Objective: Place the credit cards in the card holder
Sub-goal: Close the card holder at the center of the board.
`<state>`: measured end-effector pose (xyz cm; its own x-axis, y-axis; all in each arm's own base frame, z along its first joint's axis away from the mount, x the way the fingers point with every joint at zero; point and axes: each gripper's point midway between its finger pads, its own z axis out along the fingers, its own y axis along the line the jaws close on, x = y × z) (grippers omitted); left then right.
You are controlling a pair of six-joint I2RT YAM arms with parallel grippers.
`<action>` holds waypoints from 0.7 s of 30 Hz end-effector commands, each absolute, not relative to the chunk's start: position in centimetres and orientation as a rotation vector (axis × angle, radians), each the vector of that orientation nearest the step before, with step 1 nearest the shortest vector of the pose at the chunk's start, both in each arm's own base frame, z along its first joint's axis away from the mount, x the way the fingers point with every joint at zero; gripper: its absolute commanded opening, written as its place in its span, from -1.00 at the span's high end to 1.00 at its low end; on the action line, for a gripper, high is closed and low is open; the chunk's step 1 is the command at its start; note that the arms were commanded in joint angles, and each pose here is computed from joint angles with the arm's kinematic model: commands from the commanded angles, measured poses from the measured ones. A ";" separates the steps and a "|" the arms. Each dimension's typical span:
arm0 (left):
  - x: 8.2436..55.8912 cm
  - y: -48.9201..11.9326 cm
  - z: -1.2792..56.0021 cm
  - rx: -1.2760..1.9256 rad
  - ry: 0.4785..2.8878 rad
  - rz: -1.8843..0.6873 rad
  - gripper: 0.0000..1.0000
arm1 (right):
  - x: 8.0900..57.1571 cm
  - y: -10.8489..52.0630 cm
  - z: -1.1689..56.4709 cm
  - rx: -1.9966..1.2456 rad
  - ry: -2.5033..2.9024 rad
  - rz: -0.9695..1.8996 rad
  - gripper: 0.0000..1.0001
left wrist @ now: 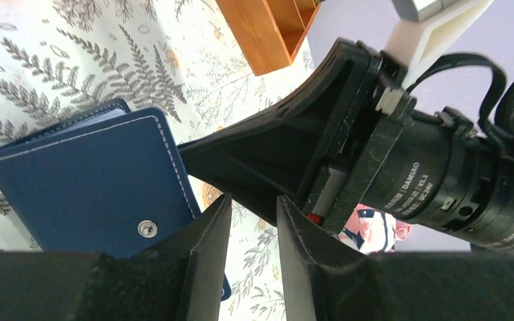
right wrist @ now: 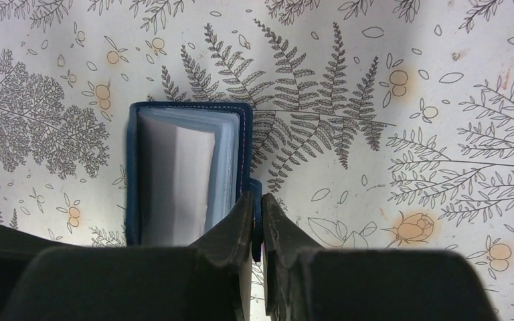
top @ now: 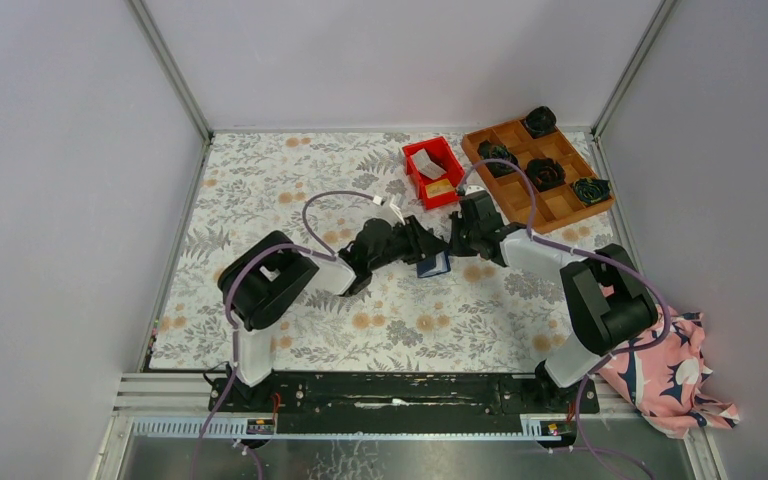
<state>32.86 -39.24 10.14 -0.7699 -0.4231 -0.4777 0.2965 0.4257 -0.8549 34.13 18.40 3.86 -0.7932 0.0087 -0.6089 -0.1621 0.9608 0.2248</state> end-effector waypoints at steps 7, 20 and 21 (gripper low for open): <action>31.0 -40.9 8.1 -0.111 1.958 -1.454 0.24 | 33.0 18.9 3.4 -0.095 2.464 0.387 0.95; 29.5 -38.8 7.0 -0.186 1.862 -1.480 0.40 | 32.3 17.7 2.3 -0.077 2.479 0.330 0.95; 29.4 -38.8 6.8 -0.185 1.867 -1.479 0.42 | 32.3 17.7 2.3 -0.075 2.479 0.325 0.95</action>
